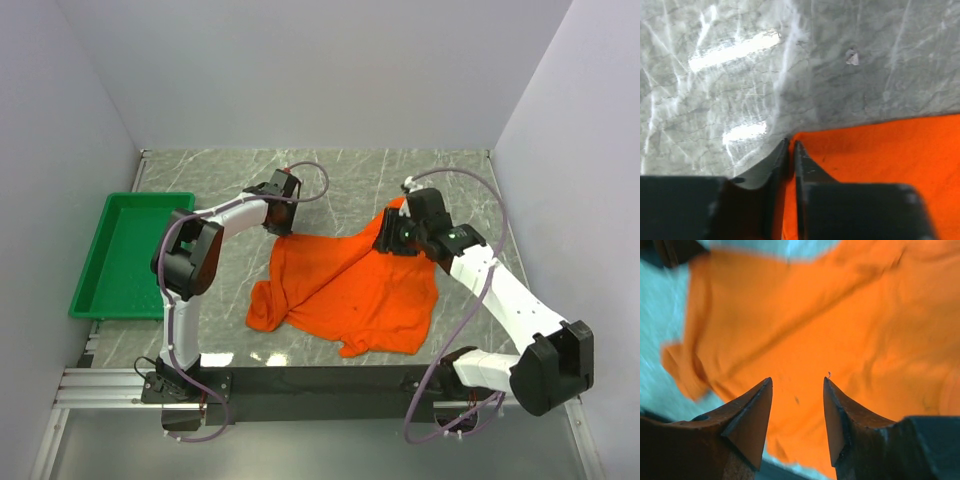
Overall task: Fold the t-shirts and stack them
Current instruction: Flatten the tshirt out
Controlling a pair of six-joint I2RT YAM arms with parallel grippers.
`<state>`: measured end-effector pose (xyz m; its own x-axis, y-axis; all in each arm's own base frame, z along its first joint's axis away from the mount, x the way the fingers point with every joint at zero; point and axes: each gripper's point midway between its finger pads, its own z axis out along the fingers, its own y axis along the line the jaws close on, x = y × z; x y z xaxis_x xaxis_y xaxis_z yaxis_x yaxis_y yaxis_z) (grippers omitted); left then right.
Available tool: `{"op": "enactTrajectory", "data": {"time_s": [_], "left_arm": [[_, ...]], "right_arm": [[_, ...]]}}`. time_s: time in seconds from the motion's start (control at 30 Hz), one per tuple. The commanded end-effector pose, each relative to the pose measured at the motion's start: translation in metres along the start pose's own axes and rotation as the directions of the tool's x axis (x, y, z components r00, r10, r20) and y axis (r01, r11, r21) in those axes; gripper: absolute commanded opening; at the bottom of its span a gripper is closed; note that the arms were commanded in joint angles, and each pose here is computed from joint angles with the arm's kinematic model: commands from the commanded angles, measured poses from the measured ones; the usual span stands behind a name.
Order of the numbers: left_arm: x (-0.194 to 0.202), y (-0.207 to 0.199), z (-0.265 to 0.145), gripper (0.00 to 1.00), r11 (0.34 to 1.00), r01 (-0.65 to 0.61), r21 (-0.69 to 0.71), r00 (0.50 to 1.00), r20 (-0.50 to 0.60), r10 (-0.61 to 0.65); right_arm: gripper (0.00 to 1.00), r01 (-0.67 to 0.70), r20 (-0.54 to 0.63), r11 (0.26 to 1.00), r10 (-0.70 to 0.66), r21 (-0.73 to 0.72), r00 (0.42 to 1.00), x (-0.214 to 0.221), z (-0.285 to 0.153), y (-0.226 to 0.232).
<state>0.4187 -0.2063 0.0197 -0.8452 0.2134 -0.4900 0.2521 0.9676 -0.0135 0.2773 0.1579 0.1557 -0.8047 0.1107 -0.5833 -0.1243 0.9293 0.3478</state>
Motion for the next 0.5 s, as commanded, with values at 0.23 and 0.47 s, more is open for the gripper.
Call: {"op": "enactTrajectory", "data": {"time_s": [0.23, 0.47], "left_arm": [[0.044, 0.002, -0.013, 0.01, 0.999, -0.052, 0.013, 0.988, -0.144, 0.053], [0.010, 0.003, -0.068, 0.01, 0.999, -0.043, 0.024, 0.999, -0.001, 0.043]], "right_arm": [[0.50, -0.282, 0.256, 0.958, 0.259, 0.058, 0.931, -0.093, 0.028, -0.062], [0.54, -0.472, 0.337, 0.876, 0.417, 0.096, 0.844, -0.137, 0.043, -0.145]]}}
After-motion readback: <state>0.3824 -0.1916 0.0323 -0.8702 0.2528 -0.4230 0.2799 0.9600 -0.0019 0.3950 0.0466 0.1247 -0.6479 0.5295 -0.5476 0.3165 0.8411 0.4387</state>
